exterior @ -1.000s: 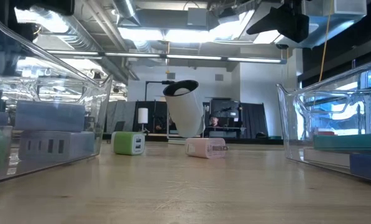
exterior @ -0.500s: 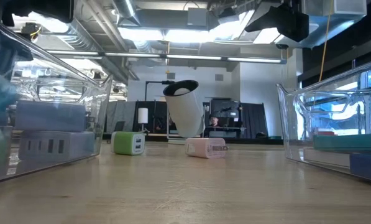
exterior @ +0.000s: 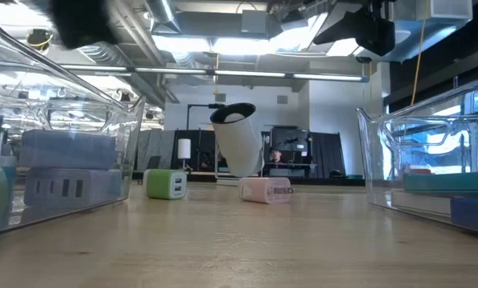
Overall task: Pick & Place Office items
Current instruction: Put the green charger adapter into the left transparent bin
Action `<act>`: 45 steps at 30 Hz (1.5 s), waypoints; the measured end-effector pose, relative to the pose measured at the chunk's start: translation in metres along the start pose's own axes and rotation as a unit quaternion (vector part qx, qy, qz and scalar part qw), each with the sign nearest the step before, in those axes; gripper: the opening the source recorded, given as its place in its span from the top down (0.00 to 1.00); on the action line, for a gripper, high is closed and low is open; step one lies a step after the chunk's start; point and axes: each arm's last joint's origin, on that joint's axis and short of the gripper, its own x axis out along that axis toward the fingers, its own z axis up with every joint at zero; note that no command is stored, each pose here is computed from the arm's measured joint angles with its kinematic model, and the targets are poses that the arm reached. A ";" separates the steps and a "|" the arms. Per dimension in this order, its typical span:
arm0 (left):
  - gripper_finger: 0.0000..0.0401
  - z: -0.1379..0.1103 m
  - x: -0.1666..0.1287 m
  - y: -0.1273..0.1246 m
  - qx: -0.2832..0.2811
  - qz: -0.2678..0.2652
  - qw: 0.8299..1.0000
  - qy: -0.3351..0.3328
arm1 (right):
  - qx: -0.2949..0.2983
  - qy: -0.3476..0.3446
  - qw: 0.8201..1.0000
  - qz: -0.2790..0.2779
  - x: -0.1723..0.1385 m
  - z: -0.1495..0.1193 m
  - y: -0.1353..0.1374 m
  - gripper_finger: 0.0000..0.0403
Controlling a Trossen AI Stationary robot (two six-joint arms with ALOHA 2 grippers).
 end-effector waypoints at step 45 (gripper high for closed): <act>0.31 0.111 0.126 0.088 -0.004 0.202 0.954 0.220 | -0.005 0.002 1.000 -0.004 0.000 0.000 -0.001 0.33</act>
